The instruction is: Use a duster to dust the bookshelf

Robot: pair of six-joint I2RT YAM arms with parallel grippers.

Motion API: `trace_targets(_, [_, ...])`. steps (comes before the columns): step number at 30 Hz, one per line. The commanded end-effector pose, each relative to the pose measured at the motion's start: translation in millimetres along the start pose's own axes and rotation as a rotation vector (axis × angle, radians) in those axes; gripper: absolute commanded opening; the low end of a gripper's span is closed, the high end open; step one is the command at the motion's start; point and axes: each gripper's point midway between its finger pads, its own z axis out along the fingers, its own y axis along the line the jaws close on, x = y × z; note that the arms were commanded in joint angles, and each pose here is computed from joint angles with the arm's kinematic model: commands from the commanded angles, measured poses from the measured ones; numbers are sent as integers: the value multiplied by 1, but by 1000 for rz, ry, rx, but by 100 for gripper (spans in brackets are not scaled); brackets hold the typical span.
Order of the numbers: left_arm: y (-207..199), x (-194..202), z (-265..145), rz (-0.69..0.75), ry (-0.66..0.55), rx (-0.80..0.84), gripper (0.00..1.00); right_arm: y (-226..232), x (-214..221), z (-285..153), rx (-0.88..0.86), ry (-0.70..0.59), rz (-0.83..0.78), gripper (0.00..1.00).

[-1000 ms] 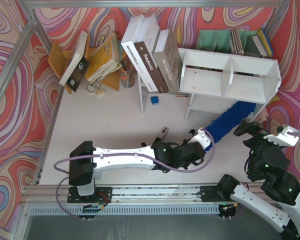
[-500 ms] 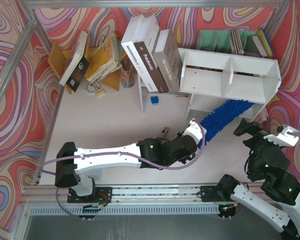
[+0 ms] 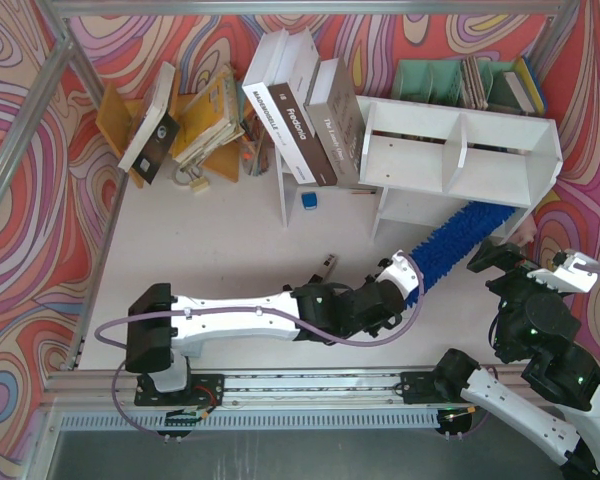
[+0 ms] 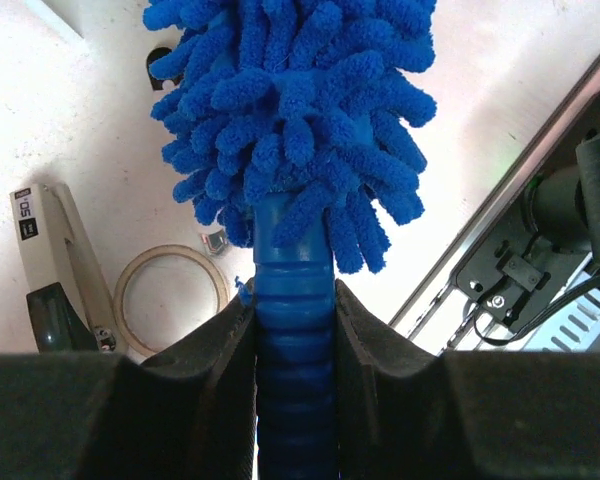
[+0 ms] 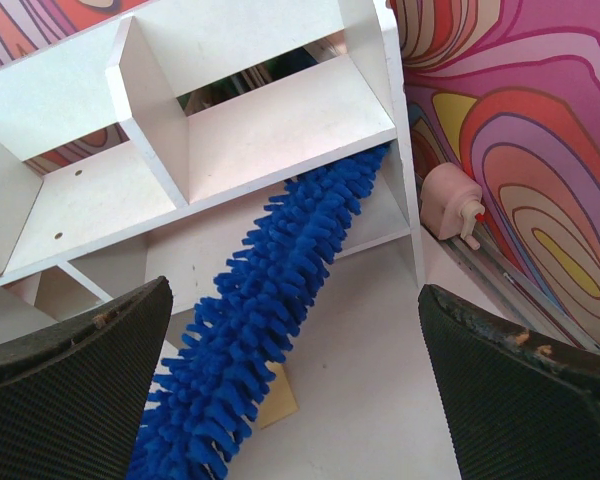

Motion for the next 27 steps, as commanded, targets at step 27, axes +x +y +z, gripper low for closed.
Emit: trace_targets(27, [-17, 25, -18, 37, 12, 64, 0, -1, 0, 1, 11, -4, 2, 99])
